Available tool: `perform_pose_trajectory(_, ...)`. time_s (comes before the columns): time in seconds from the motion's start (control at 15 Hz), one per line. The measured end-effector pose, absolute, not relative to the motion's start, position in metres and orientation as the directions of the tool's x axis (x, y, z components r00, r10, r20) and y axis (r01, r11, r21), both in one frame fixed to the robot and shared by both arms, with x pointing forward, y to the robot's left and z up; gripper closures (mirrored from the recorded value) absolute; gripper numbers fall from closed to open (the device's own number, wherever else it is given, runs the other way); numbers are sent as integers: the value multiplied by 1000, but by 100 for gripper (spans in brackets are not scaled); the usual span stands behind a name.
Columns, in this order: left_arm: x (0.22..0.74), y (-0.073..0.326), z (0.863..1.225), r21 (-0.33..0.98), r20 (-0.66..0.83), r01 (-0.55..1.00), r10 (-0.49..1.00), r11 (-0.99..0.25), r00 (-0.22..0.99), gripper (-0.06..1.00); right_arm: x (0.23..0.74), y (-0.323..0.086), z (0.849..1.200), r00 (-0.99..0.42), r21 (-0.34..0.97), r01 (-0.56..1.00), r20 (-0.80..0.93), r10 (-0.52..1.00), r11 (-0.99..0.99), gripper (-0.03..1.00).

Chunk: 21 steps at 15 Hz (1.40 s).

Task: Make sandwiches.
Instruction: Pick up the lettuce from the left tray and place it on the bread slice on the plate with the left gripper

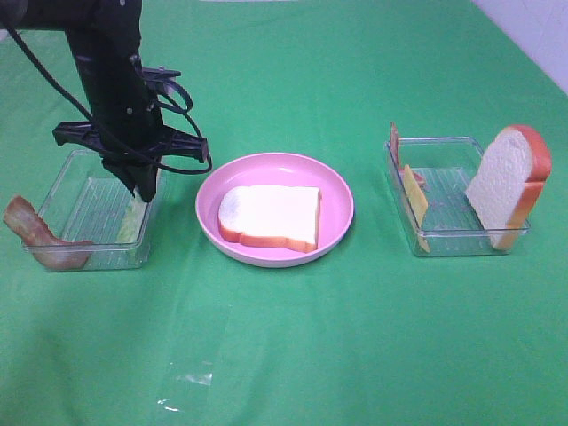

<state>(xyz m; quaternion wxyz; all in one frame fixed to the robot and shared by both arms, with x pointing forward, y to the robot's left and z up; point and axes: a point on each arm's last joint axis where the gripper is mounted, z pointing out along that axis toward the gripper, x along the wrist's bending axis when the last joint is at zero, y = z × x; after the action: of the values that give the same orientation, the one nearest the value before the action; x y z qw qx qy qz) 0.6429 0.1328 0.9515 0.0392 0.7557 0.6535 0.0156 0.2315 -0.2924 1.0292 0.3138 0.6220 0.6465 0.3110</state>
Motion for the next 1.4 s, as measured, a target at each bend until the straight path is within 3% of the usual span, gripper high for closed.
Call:
perform_pose_trajectory(0.4,629,135,1010,180,-88,973,982,-148,166,94,232,-292,1029,-29,793,609,-19,999,33,-2)
perform_pose_trajectory(0.53,622,129,1030,215,-186,963,961,-163,204,94,232,-292,1029,-29,793,609,-19,999,33,-2)
perform_pose_trajectory(0.8,623,103,1036,318,-424,922,836,-222,348,94,232,-292,1029,-29,793,609,-19,999,33,-2)
perform_pose_trajectory(1.0,628,86,1029,372,-546,902,733,-221,405,94,232,-292,1029,-29,793,609,-19,999,33,-2)
perform_pose_trajectory(1.13,637,71,999,352,-655,910,636,-220,407,94,232,-292,1029,-29,793,609,-19,999,33,-2)
perform_pose_trajectory(1.4,644,61,960,315,-699,919,598,-236,393,94,232,-292,1029,-29,793,609,-19,999,33,-2)
